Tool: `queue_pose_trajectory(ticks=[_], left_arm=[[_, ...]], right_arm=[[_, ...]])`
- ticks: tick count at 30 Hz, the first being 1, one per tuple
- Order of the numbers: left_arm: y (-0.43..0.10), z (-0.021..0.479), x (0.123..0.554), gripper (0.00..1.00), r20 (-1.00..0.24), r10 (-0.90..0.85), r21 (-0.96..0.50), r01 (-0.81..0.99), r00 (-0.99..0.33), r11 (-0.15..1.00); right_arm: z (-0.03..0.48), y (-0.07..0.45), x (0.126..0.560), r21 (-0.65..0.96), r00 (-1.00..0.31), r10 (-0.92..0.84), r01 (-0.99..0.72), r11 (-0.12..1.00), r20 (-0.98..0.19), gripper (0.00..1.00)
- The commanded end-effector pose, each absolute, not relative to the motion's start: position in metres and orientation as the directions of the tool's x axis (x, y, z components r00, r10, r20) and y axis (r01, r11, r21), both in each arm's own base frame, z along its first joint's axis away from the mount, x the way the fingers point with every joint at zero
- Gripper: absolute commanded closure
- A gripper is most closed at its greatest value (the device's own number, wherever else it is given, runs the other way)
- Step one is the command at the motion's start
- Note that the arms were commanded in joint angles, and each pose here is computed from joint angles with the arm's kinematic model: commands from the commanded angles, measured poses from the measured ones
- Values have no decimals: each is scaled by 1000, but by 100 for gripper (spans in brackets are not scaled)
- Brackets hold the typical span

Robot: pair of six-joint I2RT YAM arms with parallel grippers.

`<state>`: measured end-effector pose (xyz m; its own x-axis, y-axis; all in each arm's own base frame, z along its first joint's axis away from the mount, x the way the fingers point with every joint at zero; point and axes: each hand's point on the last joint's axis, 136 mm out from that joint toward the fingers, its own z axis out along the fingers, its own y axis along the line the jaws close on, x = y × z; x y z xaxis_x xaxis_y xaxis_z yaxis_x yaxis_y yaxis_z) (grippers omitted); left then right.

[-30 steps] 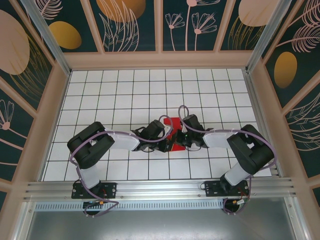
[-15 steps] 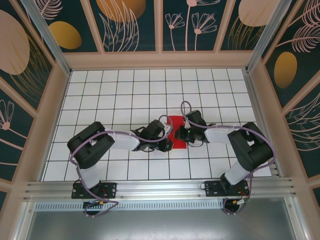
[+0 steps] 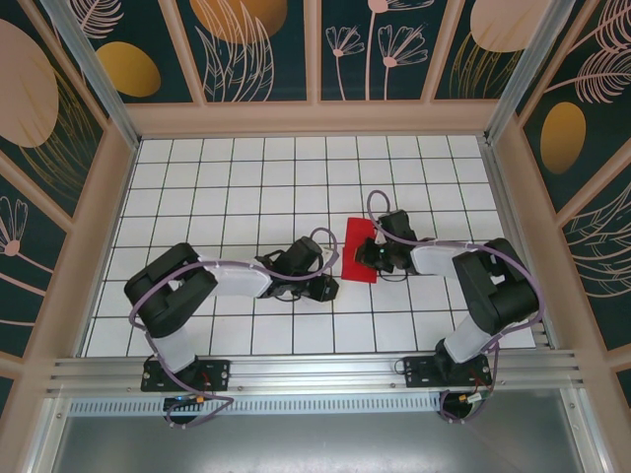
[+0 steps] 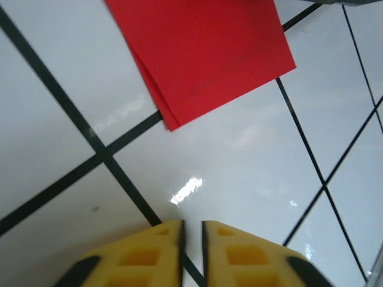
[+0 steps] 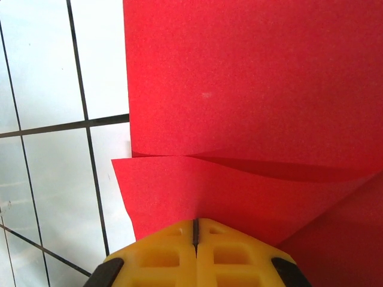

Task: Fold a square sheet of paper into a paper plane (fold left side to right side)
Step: Fold the triangle a second time at the center of the table.

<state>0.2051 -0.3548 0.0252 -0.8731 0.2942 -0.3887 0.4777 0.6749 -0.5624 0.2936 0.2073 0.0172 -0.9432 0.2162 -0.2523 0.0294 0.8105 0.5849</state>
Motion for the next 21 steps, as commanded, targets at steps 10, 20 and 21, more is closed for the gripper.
queue_pose_trajectory(ticks=[10, 20, 21], left_arm=[[-385, 56, 220, 71, -434, 297, -590, 518, -850, 619], [-378, 22, 229, 74, -403, 308, -525, 493, -862, 694], [-375, 21, 231, 75, -403, 304, -512, 488, -863, 707]], right_arm=[[5, 232, 244, 587, -975, 166, 48, 809, -149, 100], [6, 234, 241, 593, -977, 164, 52, 803, -136, 100], [5, 233, 241, 591, -977, 163, 52, 805, -136, 100]])
